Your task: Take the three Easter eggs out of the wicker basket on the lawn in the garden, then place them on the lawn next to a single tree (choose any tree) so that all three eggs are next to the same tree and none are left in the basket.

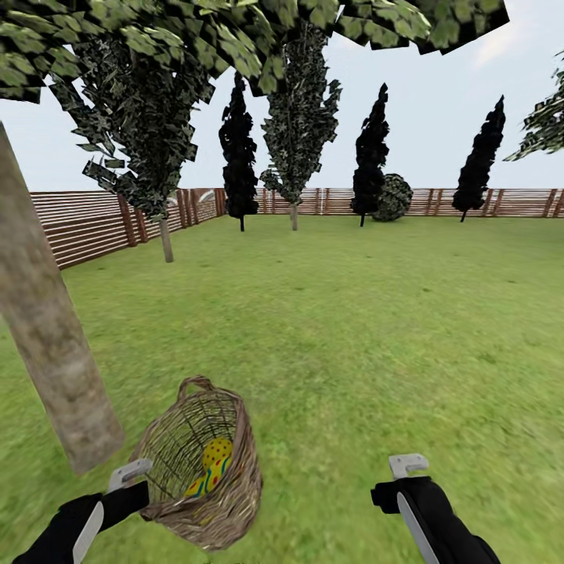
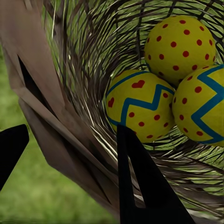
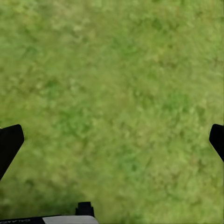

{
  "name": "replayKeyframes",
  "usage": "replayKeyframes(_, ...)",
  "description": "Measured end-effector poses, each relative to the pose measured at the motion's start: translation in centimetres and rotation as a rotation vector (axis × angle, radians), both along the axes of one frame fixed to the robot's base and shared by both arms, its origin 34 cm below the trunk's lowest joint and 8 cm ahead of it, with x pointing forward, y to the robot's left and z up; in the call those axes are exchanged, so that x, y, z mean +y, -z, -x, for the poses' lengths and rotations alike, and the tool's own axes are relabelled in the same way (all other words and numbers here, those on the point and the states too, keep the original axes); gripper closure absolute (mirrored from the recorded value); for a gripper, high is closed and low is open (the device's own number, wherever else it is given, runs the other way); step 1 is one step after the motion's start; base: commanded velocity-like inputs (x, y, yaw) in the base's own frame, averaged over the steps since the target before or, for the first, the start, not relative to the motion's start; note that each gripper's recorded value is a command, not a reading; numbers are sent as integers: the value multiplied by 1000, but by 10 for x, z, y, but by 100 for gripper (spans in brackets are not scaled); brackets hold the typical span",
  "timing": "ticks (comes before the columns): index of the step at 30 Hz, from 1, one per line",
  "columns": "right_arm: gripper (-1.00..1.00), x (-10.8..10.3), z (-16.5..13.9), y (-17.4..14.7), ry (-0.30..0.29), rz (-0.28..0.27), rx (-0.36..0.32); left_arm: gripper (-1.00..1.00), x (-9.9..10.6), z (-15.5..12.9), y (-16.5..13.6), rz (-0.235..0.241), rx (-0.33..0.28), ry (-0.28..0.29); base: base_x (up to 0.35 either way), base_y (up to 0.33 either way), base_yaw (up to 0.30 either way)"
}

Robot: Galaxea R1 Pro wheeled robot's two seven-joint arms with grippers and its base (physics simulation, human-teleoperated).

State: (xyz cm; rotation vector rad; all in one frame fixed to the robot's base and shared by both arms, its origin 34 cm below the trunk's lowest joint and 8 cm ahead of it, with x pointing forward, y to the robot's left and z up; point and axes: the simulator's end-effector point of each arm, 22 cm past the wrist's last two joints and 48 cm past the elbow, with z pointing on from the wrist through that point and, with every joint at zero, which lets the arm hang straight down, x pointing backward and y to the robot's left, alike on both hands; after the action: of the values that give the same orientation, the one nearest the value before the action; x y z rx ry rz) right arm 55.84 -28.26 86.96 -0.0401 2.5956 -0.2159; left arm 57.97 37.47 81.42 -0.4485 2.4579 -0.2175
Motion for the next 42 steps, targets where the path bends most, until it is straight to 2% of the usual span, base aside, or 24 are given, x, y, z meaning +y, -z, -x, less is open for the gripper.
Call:
replayKeyframes(18, -100, 1, 0, 0, -2, 0, 1, 100, 4, -1, -2, -2, -6, -3, 0, 0, 296)
replayKeyframes(19, -100, 1, 0, 0, -2, -1, 1, 100, 14, -2, -6, -2, -15, -19, 0, 0, 296)
replayKeyframes(20, -100, 1, 0, 0, -2, -1, 1, 100, 39, 0, -11, 11, -27, -78, 0, 0, 296)
replayKeyframes(21, -100, 2, 0, 0, -2, -2, 1, 100, 80, 3, -22, -22, -44, -131, 0, 0, 296)
replayKeyframes(22, -100, 2, 0, 0, -2, -2, 0, 100, 117, 10, -30, -80, -40, -158, 0, 0, 296)
replayKeyframes(23, -100, 2, 1, 1, -2, -2, 3, 100, 132, 16, -29, -119, -19, -177, 0, 0, 292)
replayKeyframes(24, -100, 2, 1, 2, -3, -4, 4, 100, 132, 19, -26, -131, -5, -183, 0, 0, 237)
replayKeyframes(25, -100, 3, 1, 2, -3, -4, 5, 100, 128, 17, -27, -114, -16, -163, 0, 0, 94)
replayKeyframes(26, -100, 3, 1, 2, -3, -6, 4, 100, 122, 12, -31, -72, -39, -159, 0, 0, 31)
replayKeyframes(27, -100, 3, 1, 2, -3, -7, 4, 100, 129, 11, -36, -63, -53, -173, 0, 0, 13)
replayKeyframes(28, -100, 3, 1, 2, -3, -7, 4, 100, 138, 14, -37, -102, -42, -166, 0, 0, 4)
replayKeyframes(29, -100, 3, 1, 2, -3, -7, 5, 100, 140, 17, -34, -118, -29, -155, 0, 0, 2)
replayKeyframes(32, -100, 3, 1, 2, -3, -7, 3, 100, 141, 14, -38, -101, -42, -168, 0, 0, 0)
replayKeyframes(35, -100, 2, 1, 2, -3, -6, 3, 100, 150, 16, -40, -115, -41, -171, 0, 0, 0)
replayKeyframes(37, -100, 2, 1, 2, -3, -6, 3, 100, 165, 19, -45, -140, -39, -178, 0, 0, 0)
replayKeyframes(40, -100, 3, 1, 2, -3, -7, 4, 100, 167, 20, -46, -136, -40, -182, 0, 0, 0)
replayKeyframes(42, -100, 3, 1, 2, -3, -8, 4, 100, 182, 26, -48, -158, -28, -189, 0, 0, 0)
